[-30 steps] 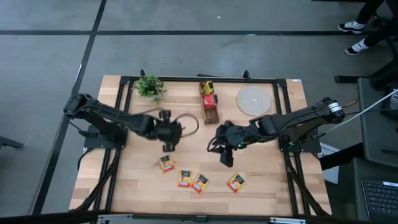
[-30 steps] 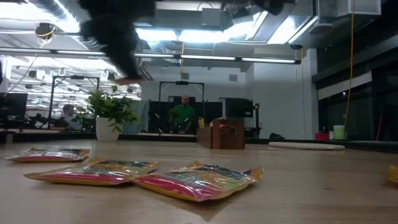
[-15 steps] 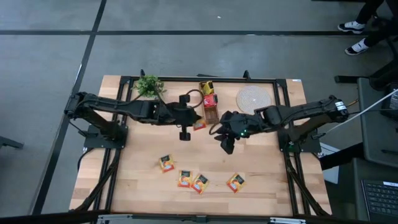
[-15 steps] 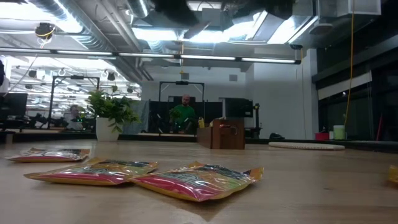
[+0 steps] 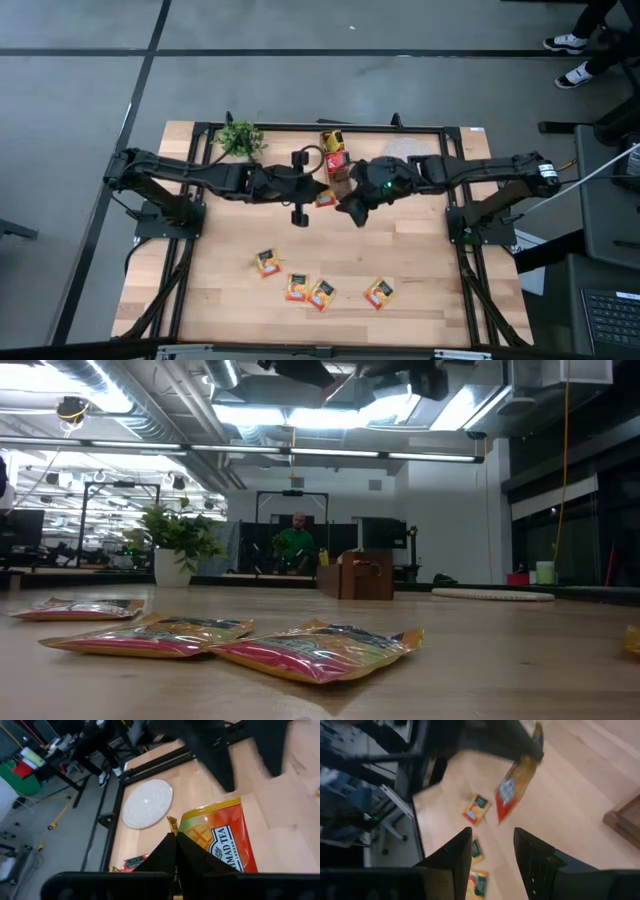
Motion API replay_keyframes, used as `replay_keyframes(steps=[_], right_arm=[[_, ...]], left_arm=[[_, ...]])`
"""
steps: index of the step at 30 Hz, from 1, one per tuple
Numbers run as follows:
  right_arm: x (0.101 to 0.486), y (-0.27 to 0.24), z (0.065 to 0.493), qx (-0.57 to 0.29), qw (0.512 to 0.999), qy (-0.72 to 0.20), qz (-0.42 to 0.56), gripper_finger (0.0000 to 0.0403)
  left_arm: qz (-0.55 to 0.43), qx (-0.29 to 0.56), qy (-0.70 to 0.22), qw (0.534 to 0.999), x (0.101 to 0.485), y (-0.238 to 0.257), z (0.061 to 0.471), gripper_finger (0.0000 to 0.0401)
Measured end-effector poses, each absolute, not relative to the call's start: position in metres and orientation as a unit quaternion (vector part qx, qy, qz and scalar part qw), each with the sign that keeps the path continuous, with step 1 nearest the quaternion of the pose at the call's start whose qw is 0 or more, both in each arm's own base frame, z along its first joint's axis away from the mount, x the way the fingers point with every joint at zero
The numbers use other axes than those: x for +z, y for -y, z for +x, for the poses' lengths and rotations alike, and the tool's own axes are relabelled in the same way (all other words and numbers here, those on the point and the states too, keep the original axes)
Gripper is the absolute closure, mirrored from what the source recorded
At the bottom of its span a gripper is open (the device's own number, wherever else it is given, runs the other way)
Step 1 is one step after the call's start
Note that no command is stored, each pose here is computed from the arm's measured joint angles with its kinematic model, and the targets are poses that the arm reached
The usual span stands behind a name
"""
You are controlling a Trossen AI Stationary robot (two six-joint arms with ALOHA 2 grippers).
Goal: Pick & Place Tea
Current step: Put the orange tea bag into the left section of the wooden organizer
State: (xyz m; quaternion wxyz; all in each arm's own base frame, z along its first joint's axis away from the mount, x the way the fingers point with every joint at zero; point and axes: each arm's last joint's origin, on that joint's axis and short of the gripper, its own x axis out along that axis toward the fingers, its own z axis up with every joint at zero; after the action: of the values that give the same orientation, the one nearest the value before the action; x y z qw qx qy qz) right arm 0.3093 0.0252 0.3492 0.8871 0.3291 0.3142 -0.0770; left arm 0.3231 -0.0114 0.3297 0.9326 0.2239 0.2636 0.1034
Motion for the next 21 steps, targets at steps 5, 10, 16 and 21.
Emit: replay_keyframes(steps=[5,10,16,21], right_arm=[[0.352,-0.015,0.312,-0.069,0.884,-0.300,0.353,0.0257],[0.352,-0.009,0.312,-0.067,0.881,-0.300,0.359,0.0257],[0.352,-0.007,0.312,-0.069,0.881,-0.300,0.359,0.0257],[0.350,-0.007,0.314,-0.071,0.880,-0.303,0.358,0.0262]], left_arm=[[0.233,0.103,-0.244,0.936,0.333,0.015,0.325,0.0398],[0.235,0.104,-0.239,0.936,0.334,0.015,0.325,0.0397],[0.235,0.100,-0.235,0.938,0.335,0.015,0.326,0.0398],[0.235,0.101,-0.215,0.942,0.339,0.015,0.327,0.0399]])
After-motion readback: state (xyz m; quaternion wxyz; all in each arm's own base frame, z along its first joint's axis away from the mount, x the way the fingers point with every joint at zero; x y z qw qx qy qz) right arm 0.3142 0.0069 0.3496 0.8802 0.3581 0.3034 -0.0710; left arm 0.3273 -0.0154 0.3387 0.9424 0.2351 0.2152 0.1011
